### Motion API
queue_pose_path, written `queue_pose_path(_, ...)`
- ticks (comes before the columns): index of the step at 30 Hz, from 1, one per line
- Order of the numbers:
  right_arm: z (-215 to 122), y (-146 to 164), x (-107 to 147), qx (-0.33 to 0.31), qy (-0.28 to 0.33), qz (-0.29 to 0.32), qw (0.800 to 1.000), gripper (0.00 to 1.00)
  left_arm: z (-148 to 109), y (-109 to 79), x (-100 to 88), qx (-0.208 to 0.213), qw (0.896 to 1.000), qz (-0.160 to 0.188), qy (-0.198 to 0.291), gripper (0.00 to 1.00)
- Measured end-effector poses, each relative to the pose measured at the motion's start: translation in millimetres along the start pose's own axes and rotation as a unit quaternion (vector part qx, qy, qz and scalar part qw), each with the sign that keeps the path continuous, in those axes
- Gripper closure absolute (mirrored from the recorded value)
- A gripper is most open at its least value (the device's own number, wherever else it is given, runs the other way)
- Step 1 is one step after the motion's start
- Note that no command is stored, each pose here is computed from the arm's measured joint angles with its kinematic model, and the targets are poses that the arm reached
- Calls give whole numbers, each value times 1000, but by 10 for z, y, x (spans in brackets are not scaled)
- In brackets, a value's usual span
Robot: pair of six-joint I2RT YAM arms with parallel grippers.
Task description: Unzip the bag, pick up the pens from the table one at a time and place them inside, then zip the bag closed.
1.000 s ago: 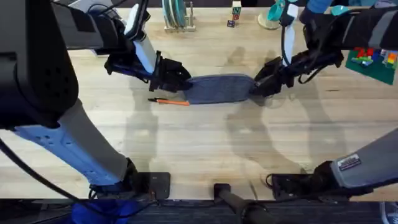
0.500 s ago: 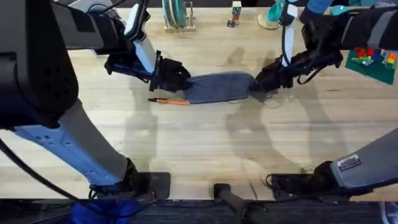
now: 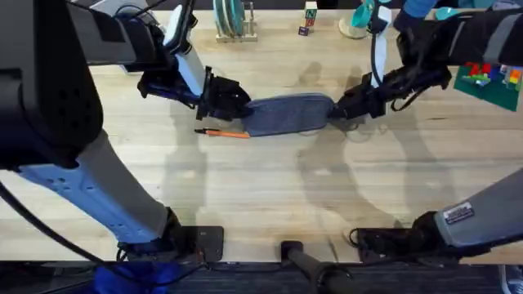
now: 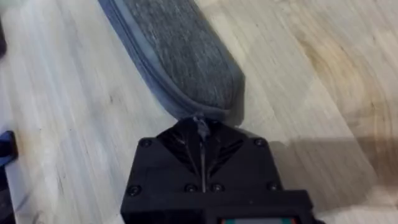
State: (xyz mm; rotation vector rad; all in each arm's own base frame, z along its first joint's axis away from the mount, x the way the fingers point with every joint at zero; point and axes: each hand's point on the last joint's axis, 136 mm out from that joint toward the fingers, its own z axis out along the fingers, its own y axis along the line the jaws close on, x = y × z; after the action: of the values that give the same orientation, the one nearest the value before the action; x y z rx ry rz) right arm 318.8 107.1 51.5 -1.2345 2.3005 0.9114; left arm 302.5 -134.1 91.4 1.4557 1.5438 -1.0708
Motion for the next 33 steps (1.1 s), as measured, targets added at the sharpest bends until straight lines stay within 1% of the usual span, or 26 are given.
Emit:
queue_pose_path(13, -84, -21, 56, -2, -9, 24, 1000, 972, 29, -12, -14, 4, 1000, 2, 0, 959)
queue_pose_path(21, -137, 22, 49, -9, 0, 45, 999, 972, 29, -8, -15, 4, 1000, 4, -1, 959)
queue_pose_path(27, -305, 11, -99, -2, 18, 76, 997, 971, 29, -9, -14, 4, 1000, 4, -1, 959)
queue_pose_path(33, -475, 81, -361, -4, 28, 82, 996, 971, 28, -8, -13, 4, 1000, 4, -1, 958)
